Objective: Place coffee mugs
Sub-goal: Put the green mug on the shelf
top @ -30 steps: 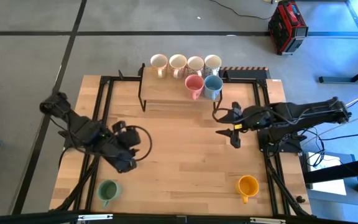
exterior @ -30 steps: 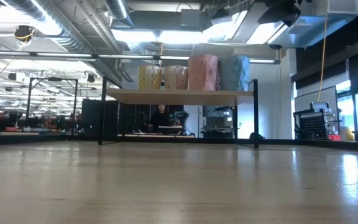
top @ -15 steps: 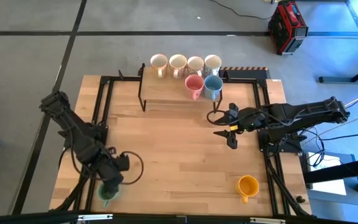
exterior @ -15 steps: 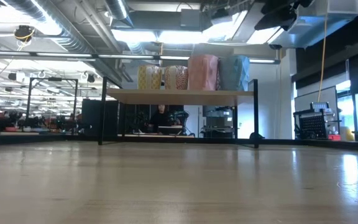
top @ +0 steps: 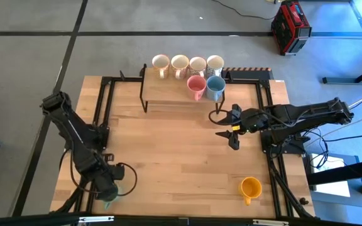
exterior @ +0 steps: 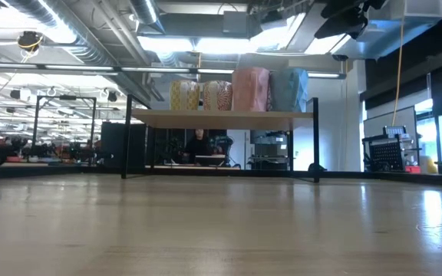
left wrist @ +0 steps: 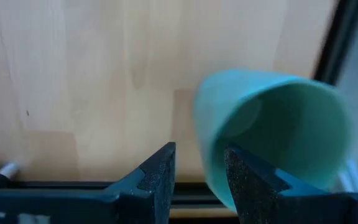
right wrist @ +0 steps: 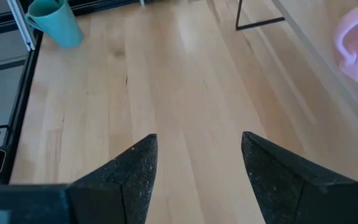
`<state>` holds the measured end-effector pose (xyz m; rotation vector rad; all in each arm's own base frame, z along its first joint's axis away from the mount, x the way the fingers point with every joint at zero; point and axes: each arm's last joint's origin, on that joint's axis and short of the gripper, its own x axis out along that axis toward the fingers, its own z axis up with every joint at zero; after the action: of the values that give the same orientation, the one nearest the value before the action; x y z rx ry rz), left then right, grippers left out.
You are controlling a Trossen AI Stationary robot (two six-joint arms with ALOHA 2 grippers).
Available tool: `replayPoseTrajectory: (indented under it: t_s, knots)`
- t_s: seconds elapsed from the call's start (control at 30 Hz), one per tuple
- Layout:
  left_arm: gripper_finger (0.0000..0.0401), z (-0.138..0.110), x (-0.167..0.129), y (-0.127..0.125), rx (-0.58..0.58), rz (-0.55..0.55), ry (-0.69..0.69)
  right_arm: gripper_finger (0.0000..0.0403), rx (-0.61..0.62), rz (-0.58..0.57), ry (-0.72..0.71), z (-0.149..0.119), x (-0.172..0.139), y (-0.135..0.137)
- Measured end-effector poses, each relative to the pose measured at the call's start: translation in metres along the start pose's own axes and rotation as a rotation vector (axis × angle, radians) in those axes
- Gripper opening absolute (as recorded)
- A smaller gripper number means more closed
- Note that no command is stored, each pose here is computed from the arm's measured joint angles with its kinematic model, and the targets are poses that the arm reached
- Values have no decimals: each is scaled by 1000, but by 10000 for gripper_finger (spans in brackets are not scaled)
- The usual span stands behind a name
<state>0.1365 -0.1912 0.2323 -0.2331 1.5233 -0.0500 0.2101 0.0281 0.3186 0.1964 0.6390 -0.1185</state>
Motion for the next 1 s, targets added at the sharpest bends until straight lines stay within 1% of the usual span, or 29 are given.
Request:
replayPoseTrajectory:
  t_s: [0.07, 0.23, 0.4, 0.5, 0.67, 0.7, 0.77, 0.9, 1.0]
  knots:
    - [132, -1, 7, 3, -2, 10, 0, 223, 1, 0, 0, 0, 0, 0]
    - [132, -1, 25, 6, 4, -26, -35, 223, 2, -1, -1, 0, 0, 0]
    - [122, 2, 38, 14, -19, -18, -60, 223, 2, -42, -13, 0, 0, -1]
    - [97, 6, 40, 20, -38, -4, -64, 223, 2, -41, -13, 0, 0, -1]
    - [35, 15, 39, 26, 21, 11, -87, 223, 1, -52, -17, 0, 0, -2]
    - [22, 18, 39, 27, 33, 18, -98, 223, 2, -57, -18, 1, 0, -2]
    - [13, 25, 39, 32, 51, 24, -114, 223, 2, -59, -18, 0, 0, -2]
    - [19, 46, 36, 49, 16, 39, -137, 223, 1, -57, -18, 0, 0, -2]
    - [16, 66, 27, 63, 24, 49, -173, 223, 2, -56, -17, 0, 0, -2]
